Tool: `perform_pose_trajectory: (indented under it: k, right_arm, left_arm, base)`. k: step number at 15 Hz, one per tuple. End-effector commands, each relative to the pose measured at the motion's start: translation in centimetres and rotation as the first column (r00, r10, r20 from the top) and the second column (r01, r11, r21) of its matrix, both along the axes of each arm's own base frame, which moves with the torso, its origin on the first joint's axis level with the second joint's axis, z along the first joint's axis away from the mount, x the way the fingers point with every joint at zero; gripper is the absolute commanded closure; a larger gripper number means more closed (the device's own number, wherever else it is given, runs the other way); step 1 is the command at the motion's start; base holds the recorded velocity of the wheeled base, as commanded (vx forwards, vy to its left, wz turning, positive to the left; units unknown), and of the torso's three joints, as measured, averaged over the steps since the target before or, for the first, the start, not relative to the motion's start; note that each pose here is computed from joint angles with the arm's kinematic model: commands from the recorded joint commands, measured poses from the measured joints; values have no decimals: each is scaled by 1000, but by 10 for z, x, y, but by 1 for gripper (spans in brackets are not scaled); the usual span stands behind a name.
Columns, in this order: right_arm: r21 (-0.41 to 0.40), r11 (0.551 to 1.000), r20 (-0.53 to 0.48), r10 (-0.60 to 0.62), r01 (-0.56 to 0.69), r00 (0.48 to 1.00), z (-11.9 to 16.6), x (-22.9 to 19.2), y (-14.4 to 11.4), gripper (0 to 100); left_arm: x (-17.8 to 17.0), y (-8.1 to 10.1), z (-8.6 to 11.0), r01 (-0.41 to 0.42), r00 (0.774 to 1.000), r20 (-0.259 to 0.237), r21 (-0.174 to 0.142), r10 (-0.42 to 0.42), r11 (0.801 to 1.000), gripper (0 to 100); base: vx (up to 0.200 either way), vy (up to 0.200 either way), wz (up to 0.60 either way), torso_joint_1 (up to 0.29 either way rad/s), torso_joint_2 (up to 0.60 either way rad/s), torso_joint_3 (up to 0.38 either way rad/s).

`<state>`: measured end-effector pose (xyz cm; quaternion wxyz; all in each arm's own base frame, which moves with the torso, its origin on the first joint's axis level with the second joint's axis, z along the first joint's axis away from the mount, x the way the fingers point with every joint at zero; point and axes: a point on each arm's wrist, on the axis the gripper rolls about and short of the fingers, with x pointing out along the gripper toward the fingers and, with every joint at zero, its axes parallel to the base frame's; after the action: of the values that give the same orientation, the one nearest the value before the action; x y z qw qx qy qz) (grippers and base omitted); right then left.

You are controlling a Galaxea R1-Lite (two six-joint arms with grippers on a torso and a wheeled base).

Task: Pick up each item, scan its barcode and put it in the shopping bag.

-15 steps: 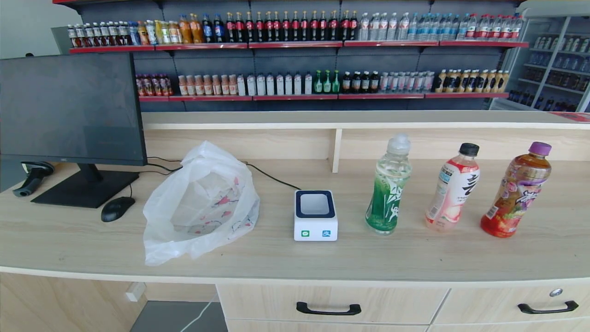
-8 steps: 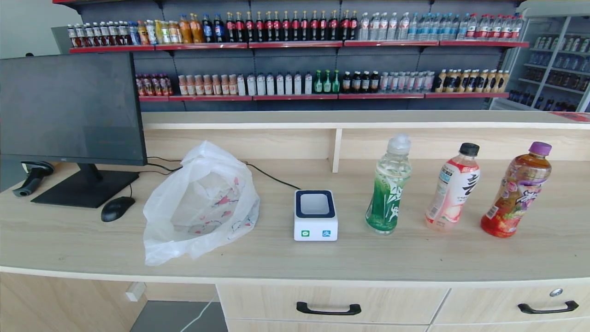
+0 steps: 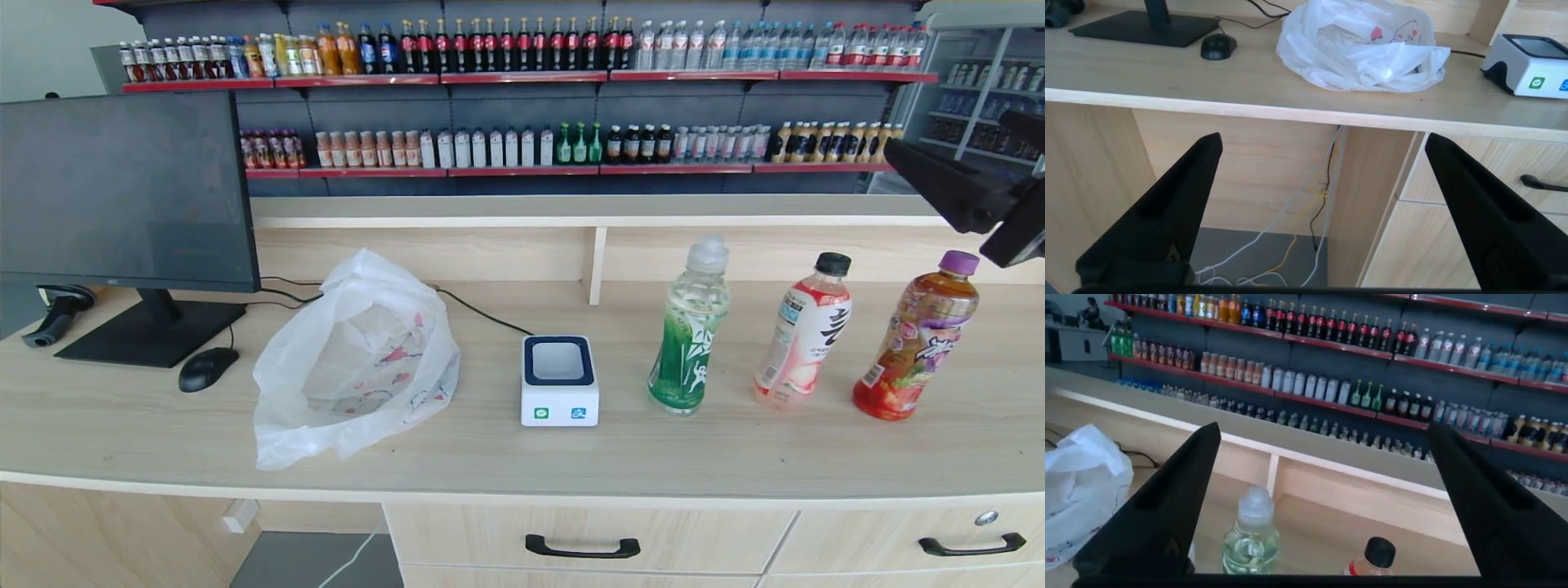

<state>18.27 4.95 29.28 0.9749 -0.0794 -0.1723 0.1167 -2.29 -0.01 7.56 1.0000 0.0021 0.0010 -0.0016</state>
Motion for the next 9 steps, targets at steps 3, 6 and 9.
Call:
perform_pose_trajectory:
  k: [3,6,9]
  right_arm:
    - [86,996,39,9,-12,999,-50,58,55,0]
    - [191,982,-24,0,5,1000,-84,48,84,0]
    - [179,984,-81,-8,22,997,-99,45,88,0]
  left_arm:
    - [0,0,0,0,1000,0,0,0,1000,0]
    - [0,0,0,0,1000,0,0,0,1000,0]
    - [0,0,0,0,1000,0,0,0,1000,0]
  base:
    - [0,0,0,0,0,0]
    - [0,0,0,0,0,0]
    - [0,0,0,0,0,0]
